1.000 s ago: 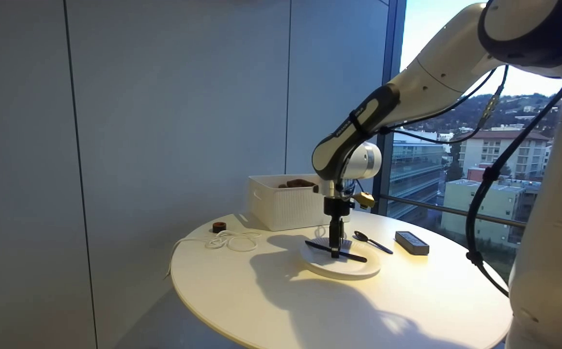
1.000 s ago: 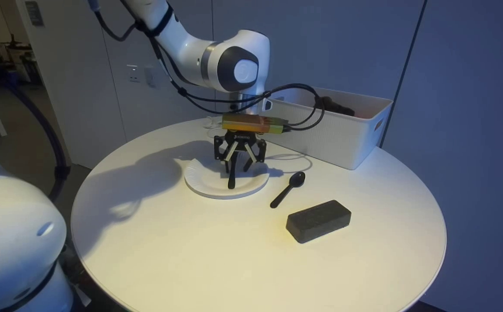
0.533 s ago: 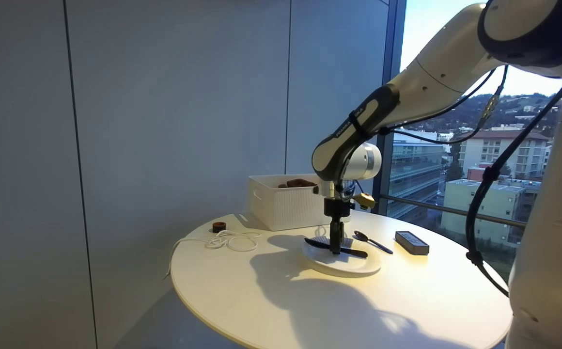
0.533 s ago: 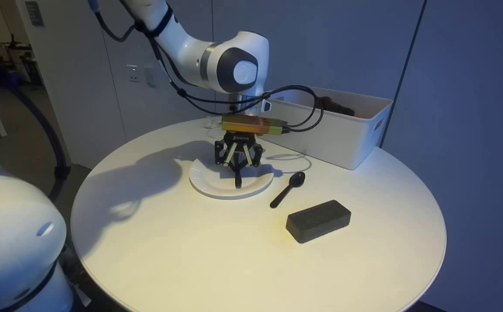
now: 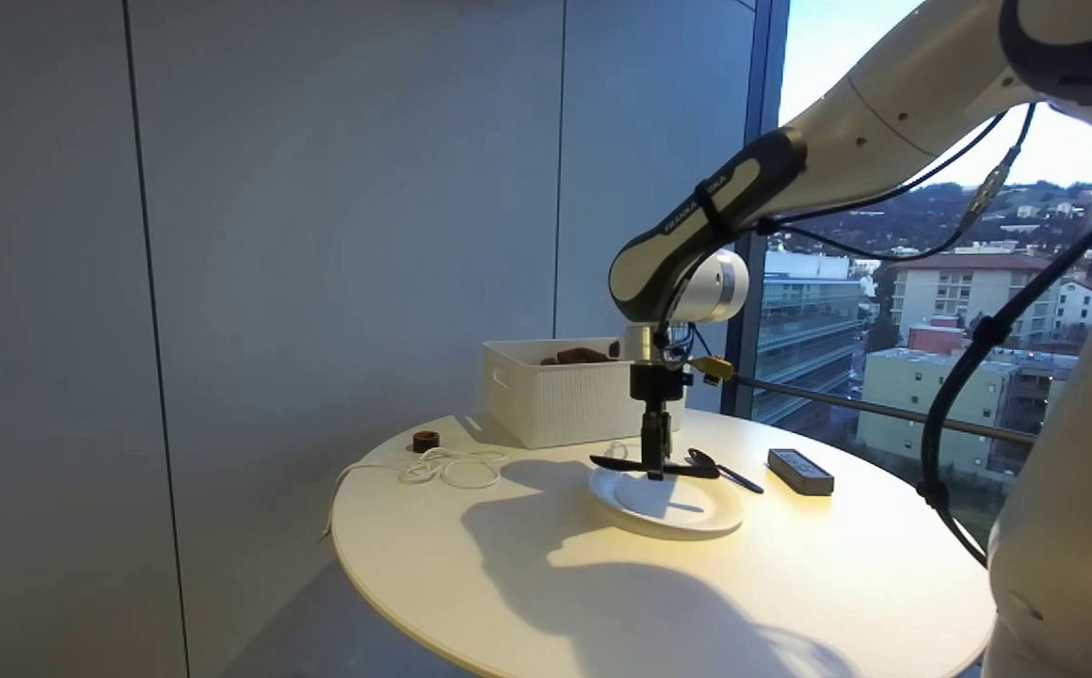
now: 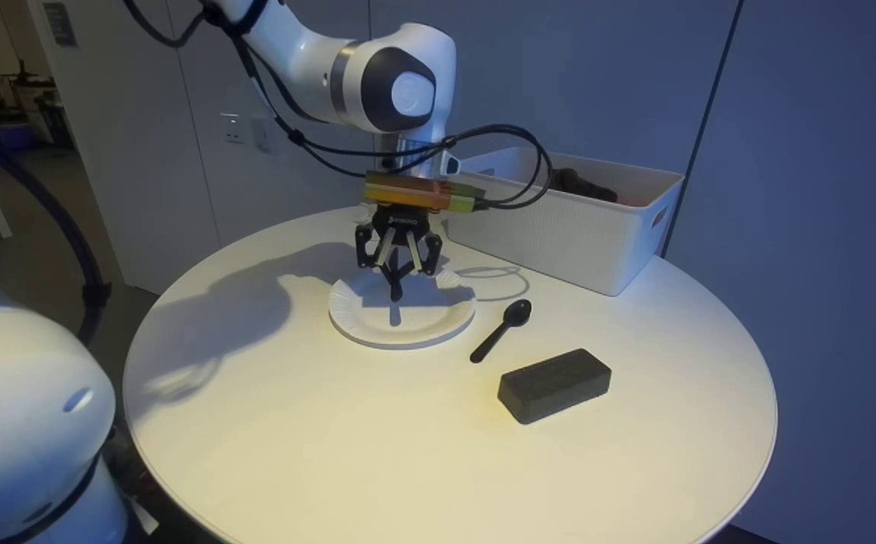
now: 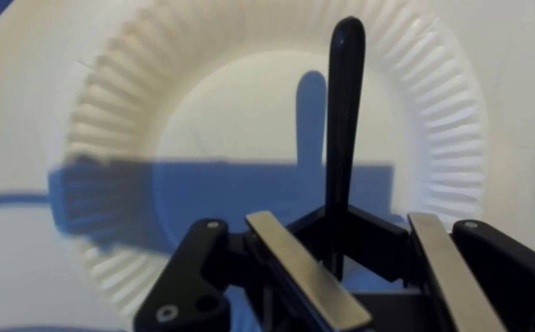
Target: Remove the spoon from the plate, put it on the right side, remove the knife from the plate and put it on the left side
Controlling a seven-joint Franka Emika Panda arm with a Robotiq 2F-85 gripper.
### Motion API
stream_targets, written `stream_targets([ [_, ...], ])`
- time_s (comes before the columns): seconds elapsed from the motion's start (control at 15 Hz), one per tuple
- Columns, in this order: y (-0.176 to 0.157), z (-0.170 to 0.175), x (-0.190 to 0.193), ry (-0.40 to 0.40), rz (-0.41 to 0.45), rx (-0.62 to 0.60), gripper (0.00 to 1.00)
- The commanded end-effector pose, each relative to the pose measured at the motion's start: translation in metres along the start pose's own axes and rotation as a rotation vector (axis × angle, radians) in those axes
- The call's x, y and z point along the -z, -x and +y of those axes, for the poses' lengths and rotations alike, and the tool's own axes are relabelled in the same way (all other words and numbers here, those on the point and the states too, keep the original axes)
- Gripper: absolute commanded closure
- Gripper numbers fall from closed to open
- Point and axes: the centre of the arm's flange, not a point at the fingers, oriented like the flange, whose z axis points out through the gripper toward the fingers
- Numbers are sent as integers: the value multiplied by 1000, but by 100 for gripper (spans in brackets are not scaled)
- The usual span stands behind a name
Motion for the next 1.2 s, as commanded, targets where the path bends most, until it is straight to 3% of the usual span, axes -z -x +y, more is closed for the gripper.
stream_targets([
  [0.0, 6, -56, 38, -74, 57, -100, 97],
  [0.2, -7, -97, 39, -165, 112, -210, 97],
  [0.4, -29, -128, 25, -175, 193, -341, 97],
  [0.73, -58, -127, -5, 7, 375, -410, 99],
  [0.93, -57, -123, -32, 79, 412, -458, 98],
  [1.0, -56, -121, -36, 98, 413, -471, 92],
  [1.07, -56, -120, -42, 109, 410, -482, 72],
  [1.13, -55, -118, -47, 120, 402, -492, 67],
])
